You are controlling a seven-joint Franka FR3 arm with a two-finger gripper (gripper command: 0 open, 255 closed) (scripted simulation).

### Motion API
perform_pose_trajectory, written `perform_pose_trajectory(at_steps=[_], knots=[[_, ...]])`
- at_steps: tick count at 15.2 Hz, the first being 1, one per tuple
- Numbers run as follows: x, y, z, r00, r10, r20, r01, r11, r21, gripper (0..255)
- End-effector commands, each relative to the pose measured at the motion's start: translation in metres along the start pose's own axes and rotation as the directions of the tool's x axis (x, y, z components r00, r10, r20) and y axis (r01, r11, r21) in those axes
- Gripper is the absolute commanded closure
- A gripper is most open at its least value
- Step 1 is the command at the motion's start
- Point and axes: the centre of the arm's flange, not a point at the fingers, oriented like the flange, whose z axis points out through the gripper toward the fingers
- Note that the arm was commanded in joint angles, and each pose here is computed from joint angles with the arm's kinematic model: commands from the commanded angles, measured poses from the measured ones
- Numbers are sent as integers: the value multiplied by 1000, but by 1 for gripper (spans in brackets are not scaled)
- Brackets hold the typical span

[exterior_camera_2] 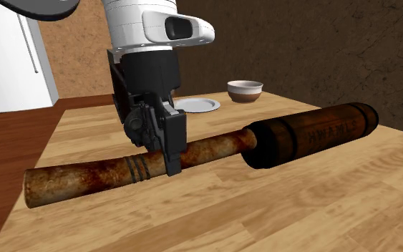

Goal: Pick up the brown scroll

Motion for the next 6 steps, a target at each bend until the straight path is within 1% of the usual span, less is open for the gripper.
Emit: perform_pose_trajectory(at_steps=[1, 4, 6], knots=[[1, 1, -11, 1000, 0, 0, 0, 1000, 0, 255], [1, 3, -26, 1000, 0, 0, 0, 1000, 0, 255], [1, 3, -27, 1000, 0, 0, 0, 1000, 0, 255]])
